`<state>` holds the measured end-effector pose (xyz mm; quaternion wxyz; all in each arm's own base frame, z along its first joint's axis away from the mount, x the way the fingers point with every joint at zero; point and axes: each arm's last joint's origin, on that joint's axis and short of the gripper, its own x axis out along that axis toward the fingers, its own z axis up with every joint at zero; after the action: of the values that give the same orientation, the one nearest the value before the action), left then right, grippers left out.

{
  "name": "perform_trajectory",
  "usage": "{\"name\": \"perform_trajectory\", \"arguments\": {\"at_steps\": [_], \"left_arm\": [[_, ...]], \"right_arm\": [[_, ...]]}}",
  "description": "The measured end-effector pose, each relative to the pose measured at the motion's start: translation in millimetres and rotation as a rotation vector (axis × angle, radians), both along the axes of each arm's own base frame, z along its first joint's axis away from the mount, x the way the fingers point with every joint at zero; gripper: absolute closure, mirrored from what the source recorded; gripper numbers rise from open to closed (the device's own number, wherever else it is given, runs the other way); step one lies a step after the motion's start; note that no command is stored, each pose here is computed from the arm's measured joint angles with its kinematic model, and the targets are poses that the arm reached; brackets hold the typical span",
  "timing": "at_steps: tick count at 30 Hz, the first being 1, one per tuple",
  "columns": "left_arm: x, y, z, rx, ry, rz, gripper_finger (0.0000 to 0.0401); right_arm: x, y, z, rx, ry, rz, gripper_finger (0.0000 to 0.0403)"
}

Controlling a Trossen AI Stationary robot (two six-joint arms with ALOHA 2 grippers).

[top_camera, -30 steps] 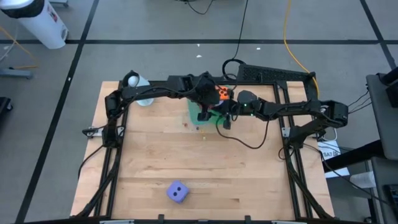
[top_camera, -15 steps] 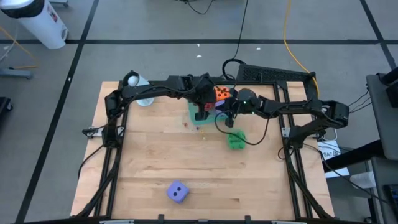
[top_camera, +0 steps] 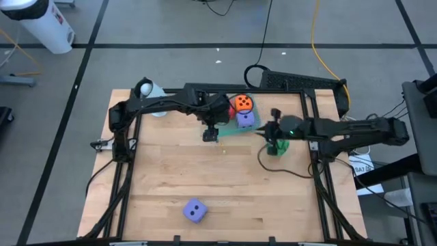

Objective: Pick & Place Dice
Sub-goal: Put the big green dice into the bin

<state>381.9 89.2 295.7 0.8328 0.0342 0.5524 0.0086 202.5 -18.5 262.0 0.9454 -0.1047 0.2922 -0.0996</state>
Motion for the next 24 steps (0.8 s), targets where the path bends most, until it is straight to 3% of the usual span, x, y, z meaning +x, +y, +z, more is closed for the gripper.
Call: {"name": "perform_trajectory", "arguments": {"at_steps": [5,10,18,24], "left_arm": [[-18,-5,-1,0.027,-0.033,0.069,0.0246],[-49,-7,-1,0.022,-0.159,0.144,0.0378],[-90,-20,-24,-0.027,-0.312,0.253,0.0386],[-103,-33,-50,-0.035,-0.345,0.224,0.0394]], "right_arm": [[-24,18,7,0.066,0.041,-0.023,0.0244],[-35,18,19,0.162,0.119,-0.161,0.0136],[-37,2,38,0.175,0.286,-0.308,0.0015],[-32,-32,40,0.217,0.452,-0.533,0.0006]]}}
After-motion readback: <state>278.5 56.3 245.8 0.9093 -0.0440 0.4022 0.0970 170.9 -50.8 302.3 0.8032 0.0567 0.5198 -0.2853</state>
